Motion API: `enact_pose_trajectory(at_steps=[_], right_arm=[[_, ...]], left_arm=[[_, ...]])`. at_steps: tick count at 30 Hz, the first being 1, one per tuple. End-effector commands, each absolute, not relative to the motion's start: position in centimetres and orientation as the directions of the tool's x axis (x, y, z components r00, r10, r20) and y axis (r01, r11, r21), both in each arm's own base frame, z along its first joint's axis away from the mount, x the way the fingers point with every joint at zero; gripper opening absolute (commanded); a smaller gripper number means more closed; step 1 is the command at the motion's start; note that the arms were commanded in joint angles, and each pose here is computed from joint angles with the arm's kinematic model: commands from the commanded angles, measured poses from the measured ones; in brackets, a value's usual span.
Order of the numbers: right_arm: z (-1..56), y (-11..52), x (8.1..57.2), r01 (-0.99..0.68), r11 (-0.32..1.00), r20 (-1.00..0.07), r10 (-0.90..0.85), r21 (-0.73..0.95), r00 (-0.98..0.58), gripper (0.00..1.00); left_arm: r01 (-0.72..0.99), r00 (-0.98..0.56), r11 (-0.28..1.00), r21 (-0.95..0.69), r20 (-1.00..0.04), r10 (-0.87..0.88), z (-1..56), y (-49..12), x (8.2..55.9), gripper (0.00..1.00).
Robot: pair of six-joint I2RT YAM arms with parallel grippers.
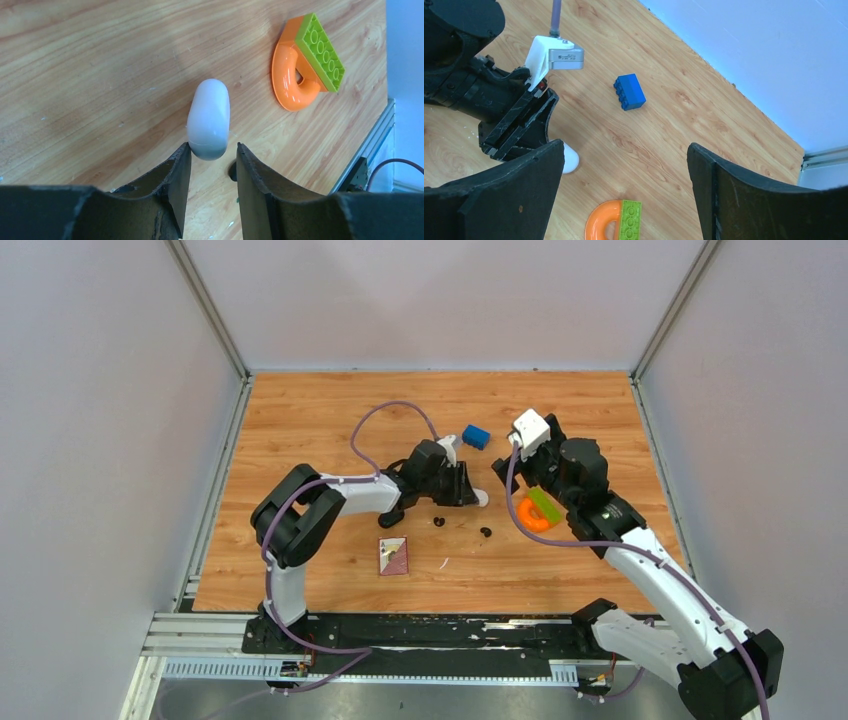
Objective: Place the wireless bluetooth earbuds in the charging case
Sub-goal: Place the charging case at the center of the board, then pick up the charging case at the center of the board.
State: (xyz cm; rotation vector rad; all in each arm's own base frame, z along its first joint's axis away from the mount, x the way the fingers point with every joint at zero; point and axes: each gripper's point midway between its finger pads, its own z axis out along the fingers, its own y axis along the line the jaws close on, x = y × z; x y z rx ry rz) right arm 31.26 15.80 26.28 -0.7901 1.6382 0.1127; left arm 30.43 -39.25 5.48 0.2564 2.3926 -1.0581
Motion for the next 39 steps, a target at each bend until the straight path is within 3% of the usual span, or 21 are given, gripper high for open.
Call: enact_pose_trajectory(at_steps=[1, 5, 10, 18, 25, 29, 39], right_arm=[[27.4, 16.0, 31.1, -0.543, 0.766, -0.918, -0.395, -0.344, 0.025, 0.92], [27.4, 16.0, 31.0, -0.547, 0.763, -0.917, -0.397, -0.346, 0.026, 0.92], [27.0, 16.3, 31.1, -0.561, 0.752, -0.915, -0.403, -0.345, 0.022, 0.92], [25.9, 17.5, 30.4, -0.635, 0.7, -0.913, -0.408, -0.328, 0.022, 0.91], [22.5, 20.9, 28.5, -0.819, 0.508, -0.899, -0.437, -0.265, 0.02, 0.75], [20.3, 22.8, 26.6, -0.911, 0.355, -0.895, -0.444, -0.209, 0.032, 0.64], [16.4, 25.4, 25.1, -0.966, 0.201, -0.842, -0.539, -0.165, 0.032, 0.64]], left_arm=[[0.393, -0.84, 0.684, -0.615, -0.542, -0.004, 6.3, -39.6, 31.3, 0.45], [0.4, -0.828, 0.727, -0.558, -0.56, 0.026, 6.0, -38.5, 31.4, 0.44], [0.42, -0.78, 0.829, -0.37, -0.613, 0.122, 6.1, -34.4, 31.6, 0.44], [0.371, -0.612, 0.924, -0.092, -0.773, 0.169, 11.5, -25.0, 30.5, 0.47], [0.277, -0.491, 0.96, -0.041, -0.865, 0.105, 12.2, -20.0, 29.5, 0.5], [0.247, -0.497, 0.968, -0.05, -0.864, 0.082, 10.8, -18.6, 29.3, 0.53], [0.305, -0.583, 0.952, 0.017, -0.787, 0.201, 6.0, -19.2, 29.7, 0.61]])
